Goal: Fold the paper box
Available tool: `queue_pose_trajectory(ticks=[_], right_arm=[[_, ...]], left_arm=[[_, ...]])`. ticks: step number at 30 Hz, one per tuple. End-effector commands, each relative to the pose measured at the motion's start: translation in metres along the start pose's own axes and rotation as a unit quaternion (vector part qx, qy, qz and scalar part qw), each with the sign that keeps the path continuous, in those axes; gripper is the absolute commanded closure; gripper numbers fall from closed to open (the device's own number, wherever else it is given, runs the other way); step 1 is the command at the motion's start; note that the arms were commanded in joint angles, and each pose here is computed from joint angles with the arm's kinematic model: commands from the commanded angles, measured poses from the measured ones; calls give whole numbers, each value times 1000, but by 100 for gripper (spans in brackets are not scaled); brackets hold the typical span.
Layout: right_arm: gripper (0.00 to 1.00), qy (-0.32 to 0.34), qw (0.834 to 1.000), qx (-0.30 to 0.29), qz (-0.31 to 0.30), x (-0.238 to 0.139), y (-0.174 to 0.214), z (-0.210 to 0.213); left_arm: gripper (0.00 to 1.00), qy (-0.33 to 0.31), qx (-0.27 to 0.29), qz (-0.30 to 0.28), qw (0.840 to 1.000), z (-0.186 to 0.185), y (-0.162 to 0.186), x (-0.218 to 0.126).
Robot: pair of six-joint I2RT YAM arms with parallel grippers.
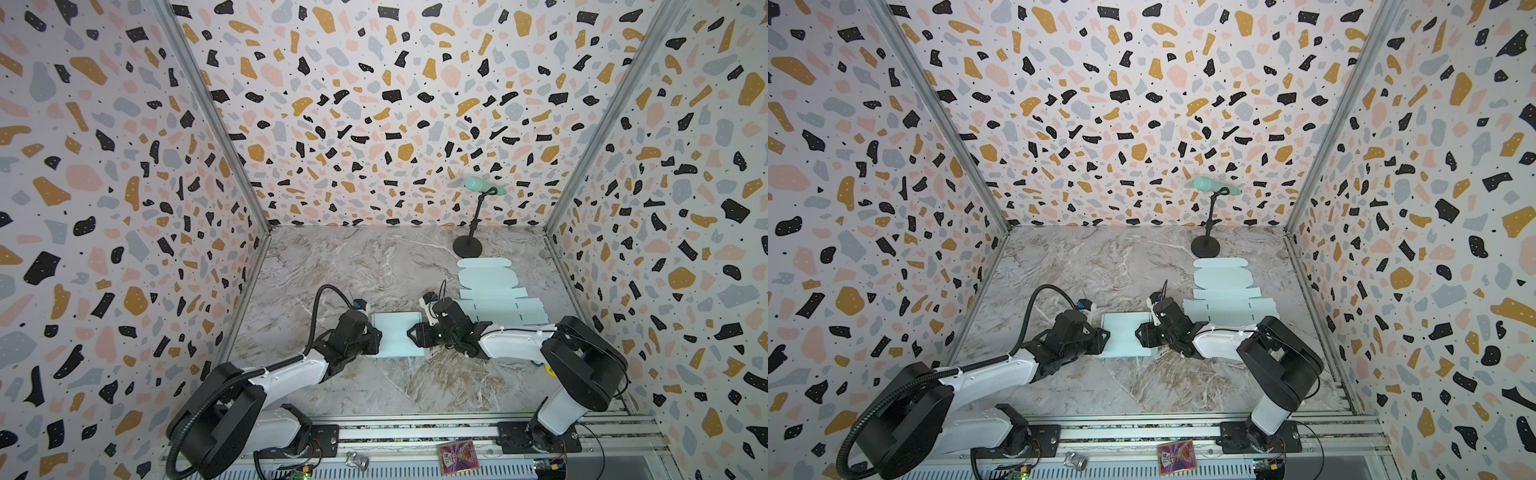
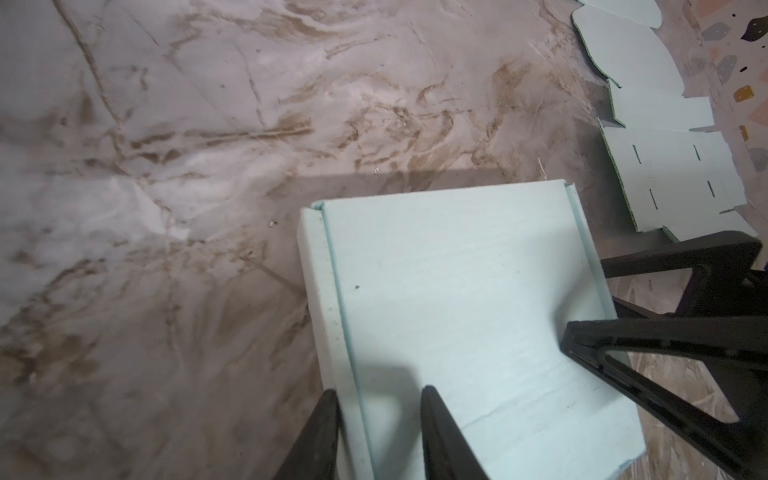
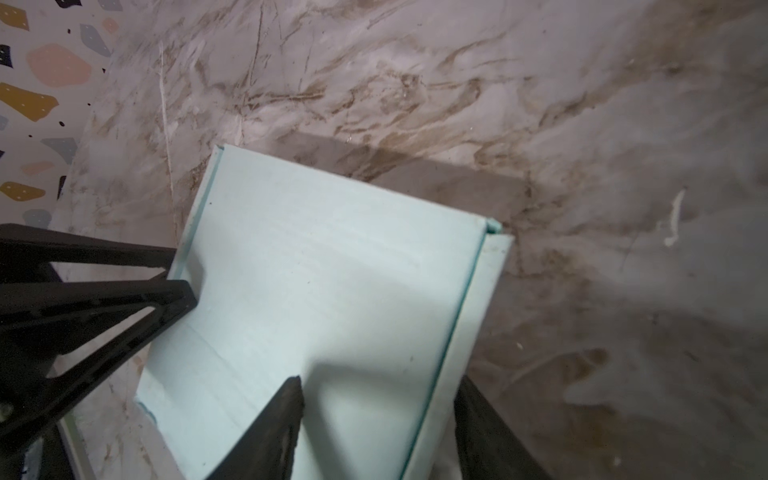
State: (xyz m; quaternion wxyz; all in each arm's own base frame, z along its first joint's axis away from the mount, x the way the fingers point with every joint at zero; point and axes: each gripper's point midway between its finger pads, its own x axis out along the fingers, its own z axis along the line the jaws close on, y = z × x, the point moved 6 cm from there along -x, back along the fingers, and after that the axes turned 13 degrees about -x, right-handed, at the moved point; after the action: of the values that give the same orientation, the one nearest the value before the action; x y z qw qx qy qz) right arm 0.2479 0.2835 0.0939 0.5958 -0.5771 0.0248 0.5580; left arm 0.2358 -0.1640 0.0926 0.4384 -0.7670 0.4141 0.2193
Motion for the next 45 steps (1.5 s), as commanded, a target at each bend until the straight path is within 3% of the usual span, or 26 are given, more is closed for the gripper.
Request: queue_pose_trajectory(ticks=[1, 11, 20, 25, 30, 37, 45], right_arm=[[42, -42, 999, -25, -22, 3, -26, 13], [42, -40, 998, -24, -32, 21, -55, -7], [40, -29, 999, -24, -37, 16, -59, -14], [33, -17, 998, -29, -44, 6, -63, -13], [25, -6, 998, -22, -60, -11, -64, -12], [19, 12, 997, -10, -81, -41, -56, -9], [18, 1, 998, -35, -45, -45, -36, -1]], left_arm=[[66, 18, 14, 15, 1000, -5, -7, 7], [67, 15, 14, 22, 1000, -6, -32, 27], [66, 12, 5, 25, 1000, 2, -30, 27], [63, 17, -1, 15, 1000, 1, -35, 20], [47, 18, -5, 6, 1000, -1, -43, 12], [39, 7, -1, -32, 999, -5, -53, -20], [42, 28, -31, -22, 999, 1, -25, -37]])
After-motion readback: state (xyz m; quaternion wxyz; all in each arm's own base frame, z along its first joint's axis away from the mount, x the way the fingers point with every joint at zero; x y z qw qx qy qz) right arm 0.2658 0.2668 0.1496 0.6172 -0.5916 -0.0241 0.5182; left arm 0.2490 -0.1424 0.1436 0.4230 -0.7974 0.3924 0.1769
